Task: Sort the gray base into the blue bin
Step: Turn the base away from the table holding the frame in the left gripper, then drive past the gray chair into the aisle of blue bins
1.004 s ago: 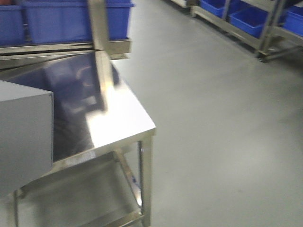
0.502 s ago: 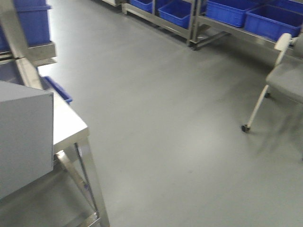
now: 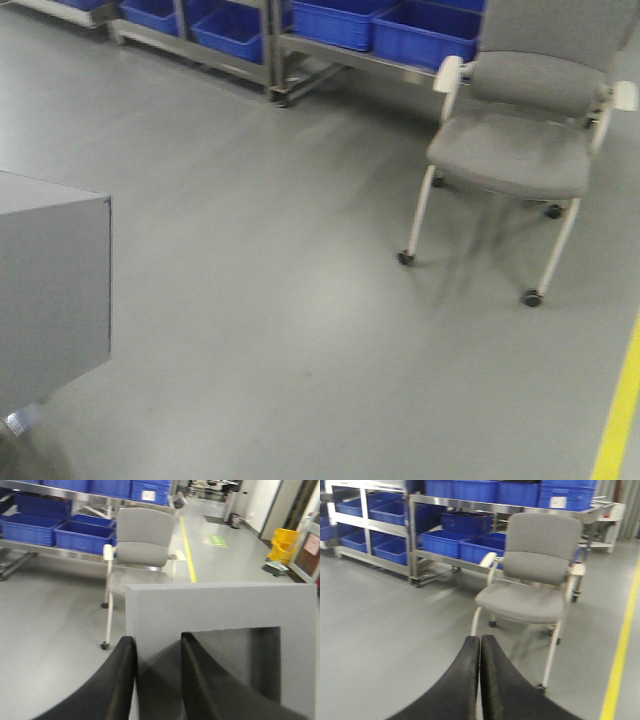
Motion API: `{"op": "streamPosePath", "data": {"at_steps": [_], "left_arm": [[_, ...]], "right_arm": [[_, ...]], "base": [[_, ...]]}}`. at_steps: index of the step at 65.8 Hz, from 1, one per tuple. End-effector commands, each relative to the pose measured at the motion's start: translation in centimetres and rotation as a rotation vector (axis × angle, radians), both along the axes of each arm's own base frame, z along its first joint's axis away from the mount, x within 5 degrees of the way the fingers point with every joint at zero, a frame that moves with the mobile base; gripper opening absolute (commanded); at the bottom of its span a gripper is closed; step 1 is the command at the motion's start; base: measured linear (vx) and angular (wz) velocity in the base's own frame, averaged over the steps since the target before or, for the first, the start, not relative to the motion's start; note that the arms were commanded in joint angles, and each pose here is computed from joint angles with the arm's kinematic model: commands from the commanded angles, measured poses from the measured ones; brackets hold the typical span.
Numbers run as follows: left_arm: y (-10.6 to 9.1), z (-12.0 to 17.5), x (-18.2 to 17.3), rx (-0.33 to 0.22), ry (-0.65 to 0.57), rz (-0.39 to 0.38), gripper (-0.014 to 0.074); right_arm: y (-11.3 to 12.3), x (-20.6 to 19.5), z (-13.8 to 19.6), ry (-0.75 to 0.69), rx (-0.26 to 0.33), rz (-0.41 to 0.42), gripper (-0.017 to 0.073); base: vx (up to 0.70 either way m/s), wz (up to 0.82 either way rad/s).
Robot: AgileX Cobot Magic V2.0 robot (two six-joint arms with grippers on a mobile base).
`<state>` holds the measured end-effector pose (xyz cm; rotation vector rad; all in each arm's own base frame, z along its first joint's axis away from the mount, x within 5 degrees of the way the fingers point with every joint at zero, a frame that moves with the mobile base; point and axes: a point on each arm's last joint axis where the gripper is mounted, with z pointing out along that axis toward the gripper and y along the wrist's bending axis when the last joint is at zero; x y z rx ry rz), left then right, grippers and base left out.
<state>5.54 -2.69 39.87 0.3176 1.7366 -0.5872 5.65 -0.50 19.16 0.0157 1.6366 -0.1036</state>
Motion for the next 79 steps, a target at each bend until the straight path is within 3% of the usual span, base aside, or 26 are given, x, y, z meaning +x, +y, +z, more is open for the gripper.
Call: {"op": "streamPosePath", "data": {"at_steps": [1, 55, 79], "left_arm": [[-0.05, 1.70, -0.27, -0.068, -0.102, -0.031, 0.0125], [-0.05, 1.70, -0.27, -0.069, -0.101, -0.031, 0.0125], [-0.05, 1.70, -0.27, -0.068, -0.102, -0.031, 0.0125]], "right_arm": [[0.08, -0.03, 0.31, -0.075, -0.020, 0.008, -0.0009], [0.08, -0.03, 0.31, -0.075, -0.020, 0.008, -0.0009], [0.08, -0.03, 0.31, -0.075, -0.020, 0.008, -0.0009]], "base": [[0.19, -0.59], [0.20, -0.57], [0.24, -0.30]]}}
